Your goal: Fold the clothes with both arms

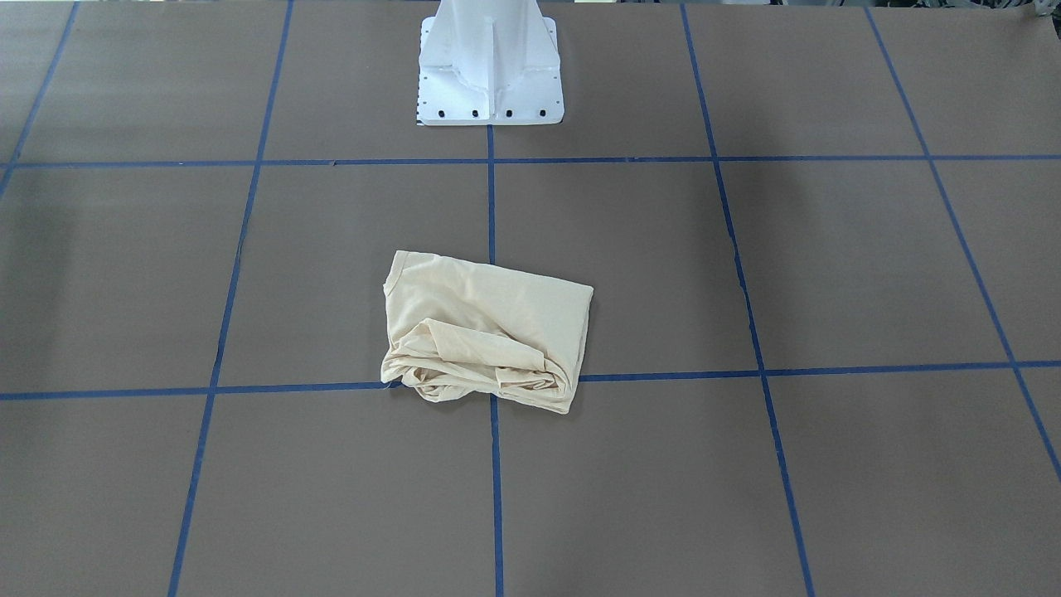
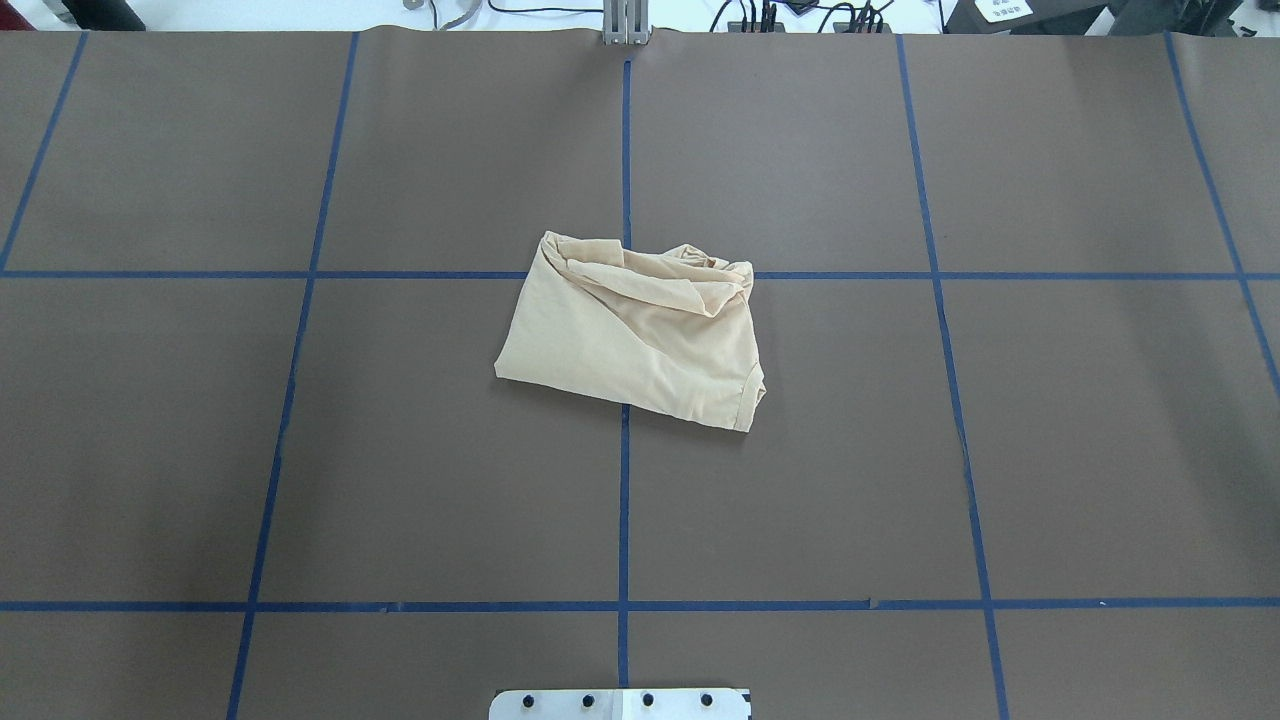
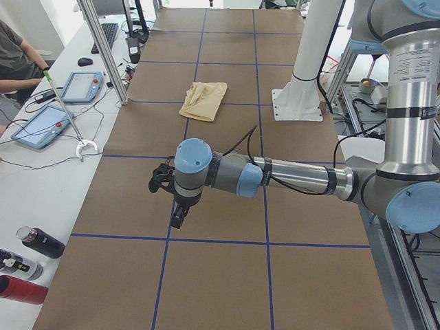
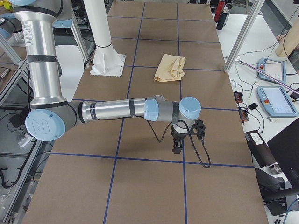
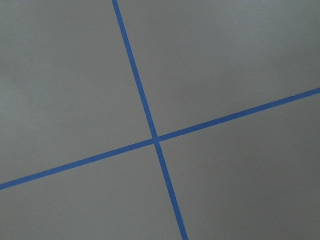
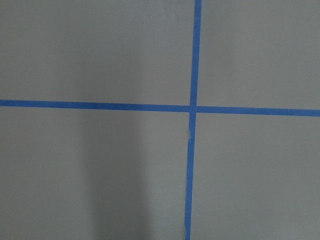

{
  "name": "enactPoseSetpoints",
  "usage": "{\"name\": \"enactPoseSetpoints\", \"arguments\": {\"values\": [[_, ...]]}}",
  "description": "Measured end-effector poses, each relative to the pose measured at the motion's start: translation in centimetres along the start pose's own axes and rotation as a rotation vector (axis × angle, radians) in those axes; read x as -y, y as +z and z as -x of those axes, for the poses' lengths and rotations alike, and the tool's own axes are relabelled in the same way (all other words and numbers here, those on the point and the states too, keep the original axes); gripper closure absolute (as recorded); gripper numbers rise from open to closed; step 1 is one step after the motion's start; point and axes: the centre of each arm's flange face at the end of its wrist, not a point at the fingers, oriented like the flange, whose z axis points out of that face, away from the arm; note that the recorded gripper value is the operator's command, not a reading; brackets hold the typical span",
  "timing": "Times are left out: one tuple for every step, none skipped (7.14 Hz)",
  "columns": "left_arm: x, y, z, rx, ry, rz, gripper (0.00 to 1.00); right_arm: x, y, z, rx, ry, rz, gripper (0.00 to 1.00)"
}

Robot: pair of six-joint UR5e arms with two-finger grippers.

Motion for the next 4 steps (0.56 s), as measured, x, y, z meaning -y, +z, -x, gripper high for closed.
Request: {"name": "enactPoseSetpoints", "arguments": {"values": [[-0.28, 0.21, 0.21, -0.001, -0.006, 0.005, 0.00, 0.00, 0.00, 0.00, 0.000, -0.001, 0.000, 0.00], [-0.45, 0.39, 0.39, -0.001, -0.010, 0.009, 0.00, -0.01, 0.03, -0.01, 0.002, 0.000, 0.001, 0.00], [-0.53, 0.50, 0.49, -0.002, -0.013, 0.012, 0.00, -0.01, 0.11, -0.07, 0.004, 0.003, 0.003, 0.00], [-0.57, 0.54, 0.53, -0.002, -0.014, 0.012, 0.00, 0.00, 0.16, -0.10, 0.005, 0.005, 0.003, 0.00]]}}
